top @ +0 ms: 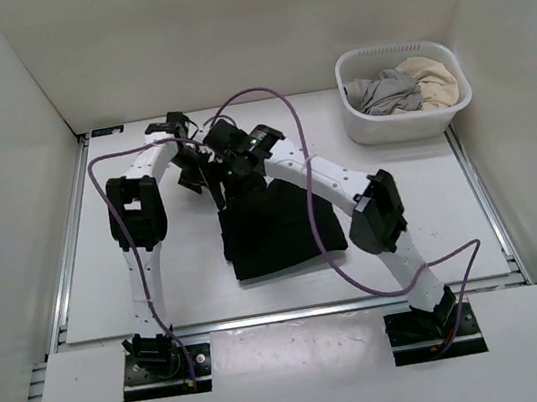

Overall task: Fold and stack the trousers
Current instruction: Fold the trousers

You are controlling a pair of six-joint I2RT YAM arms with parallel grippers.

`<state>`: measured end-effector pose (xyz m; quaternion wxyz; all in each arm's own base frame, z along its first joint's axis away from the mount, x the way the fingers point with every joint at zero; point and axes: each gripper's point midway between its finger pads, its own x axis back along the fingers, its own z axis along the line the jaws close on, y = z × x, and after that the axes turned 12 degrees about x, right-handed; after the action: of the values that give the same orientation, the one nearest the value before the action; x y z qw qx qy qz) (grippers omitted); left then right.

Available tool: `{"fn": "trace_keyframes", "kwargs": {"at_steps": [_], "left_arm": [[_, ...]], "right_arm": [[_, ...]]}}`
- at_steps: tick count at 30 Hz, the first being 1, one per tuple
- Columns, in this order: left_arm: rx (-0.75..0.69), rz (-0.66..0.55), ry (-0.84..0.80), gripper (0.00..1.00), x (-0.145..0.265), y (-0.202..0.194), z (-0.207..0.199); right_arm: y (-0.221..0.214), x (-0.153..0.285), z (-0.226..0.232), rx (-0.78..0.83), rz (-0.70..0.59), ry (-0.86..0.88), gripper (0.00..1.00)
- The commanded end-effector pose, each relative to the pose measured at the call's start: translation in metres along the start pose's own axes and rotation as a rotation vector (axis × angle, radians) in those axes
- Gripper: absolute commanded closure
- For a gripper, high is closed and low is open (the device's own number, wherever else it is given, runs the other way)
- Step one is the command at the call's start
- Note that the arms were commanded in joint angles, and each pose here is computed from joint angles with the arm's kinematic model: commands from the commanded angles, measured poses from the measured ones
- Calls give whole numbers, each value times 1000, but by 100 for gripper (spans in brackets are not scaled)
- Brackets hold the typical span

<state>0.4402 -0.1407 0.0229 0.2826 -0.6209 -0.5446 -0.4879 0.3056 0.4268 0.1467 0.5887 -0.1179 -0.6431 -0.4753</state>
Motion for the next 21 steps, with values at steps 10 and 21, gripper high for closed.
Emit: {"fn": "trace_keyframes", "kwargs": {"at_steps": [10,21], "left_arm": [[-648,-194,24,0,90,-14,-96],[-706,-67,132,0,-9,-23,-112]], "right_arm": [[-106,119,-143,-389,-67,-196,5],[-191,64,-146,-446,36,-41,2]]}}
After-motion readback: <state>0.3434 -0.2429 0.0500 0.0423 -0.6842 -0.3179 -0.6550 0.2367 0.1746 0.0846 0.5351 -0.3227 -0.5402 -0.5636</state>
